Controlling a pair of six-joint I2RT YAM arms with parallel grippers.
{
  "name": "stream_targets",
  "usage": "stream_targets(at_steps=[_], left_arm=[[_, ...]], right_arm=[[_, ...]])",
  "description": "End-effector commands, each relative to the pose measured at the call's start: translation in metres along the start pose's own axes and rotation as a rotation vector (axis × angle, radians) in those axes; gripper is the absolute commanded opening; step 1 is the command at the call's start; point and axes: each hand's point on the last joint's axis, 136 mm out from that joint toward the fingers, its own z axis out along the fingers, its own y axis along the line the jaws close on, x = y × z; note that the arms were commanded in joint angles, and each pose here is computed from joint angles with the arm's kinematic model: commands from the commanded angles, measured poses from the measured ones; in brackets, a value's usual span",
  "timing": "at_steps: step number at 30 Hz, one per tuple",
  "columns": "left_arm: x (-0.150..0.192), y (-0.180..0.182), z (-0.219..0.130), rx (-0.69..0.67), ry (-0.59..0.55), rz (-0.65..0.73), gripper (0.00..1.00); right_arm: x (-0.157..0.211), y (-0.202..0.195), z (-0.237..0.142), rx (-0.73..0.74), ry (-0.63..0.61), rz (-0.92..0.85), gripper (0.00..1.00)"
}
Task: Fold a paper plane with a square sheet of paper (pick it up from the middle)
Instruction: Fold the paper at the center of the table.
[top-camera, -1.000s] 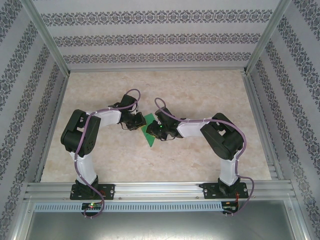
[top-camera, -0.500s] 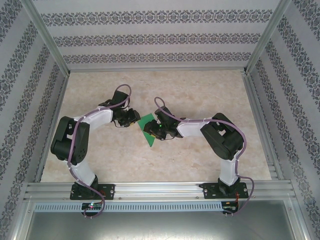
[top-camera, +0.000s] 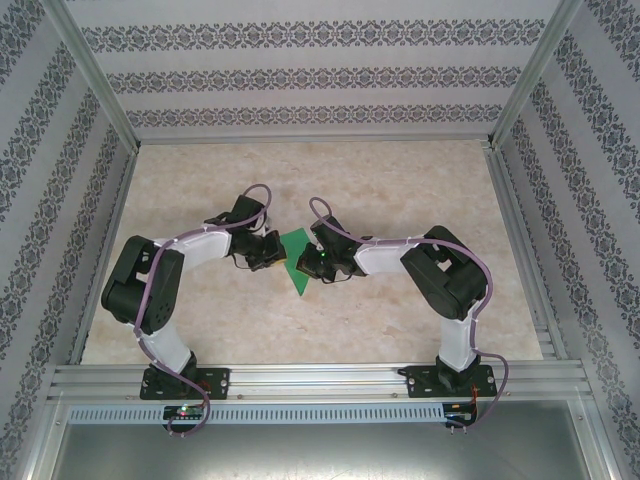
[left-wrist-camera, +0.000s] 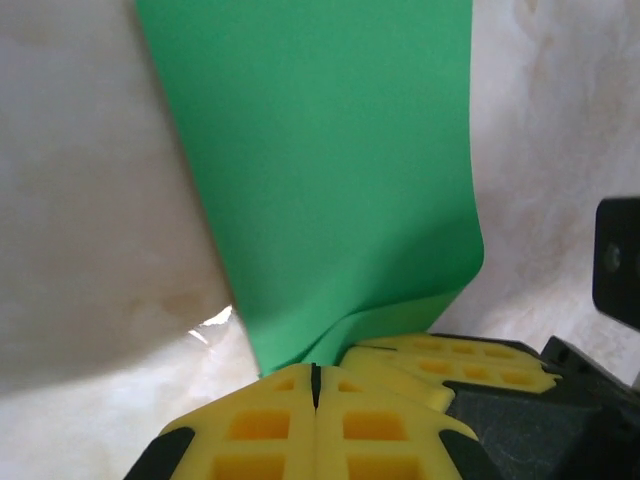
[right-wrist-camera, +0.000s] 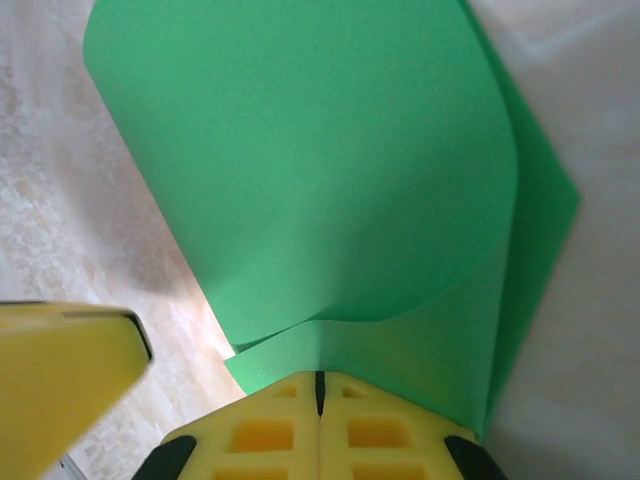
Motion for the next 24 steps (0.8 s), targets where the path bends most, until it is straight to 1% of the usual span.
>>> stream_targets(at_steps=[1,5,10,15,19,22,24], left_arm=[[0.01,-0.017,0.004,0.068,0.032,0.032,0.0],[0.017,-0.017,0.012,0.052,0.059,0.052,0.0],[0.023,-0.007,0.023,0.015,0.09,0.041,0.0],[0.03,0.012,0.032,-0.062,0.111,0.031,0.0],[0.033,0.033,0.034,-0.154,0.116,0.032,0.0],[0.036,0.048,0.034,-0.215,0.124,0.036,0.0],[0.039,0.055,0.034,-0.245,0.135,0.054,0.0]], right_arm=[[0.009,-0.039,0.007,0.128,0.023,0.029,0.01],[0.01,-0.041,0.008,0.13,0.025,0.03,0.0],[0.01,-0.039,0.007,0.123,0.021,0.03,0.0],[0.01,-0.033,0.006,0.086,0.02,0.03,0.0],[0.007,-0.013,0.003,-0.015,0.024,0.001,0.0],[-0.001,0.014,-0.008,-0.137,0.024,-0.074,0.0],[-0.011,0.026,-0.02,-0.192,0.001,-0.126,0.0]])
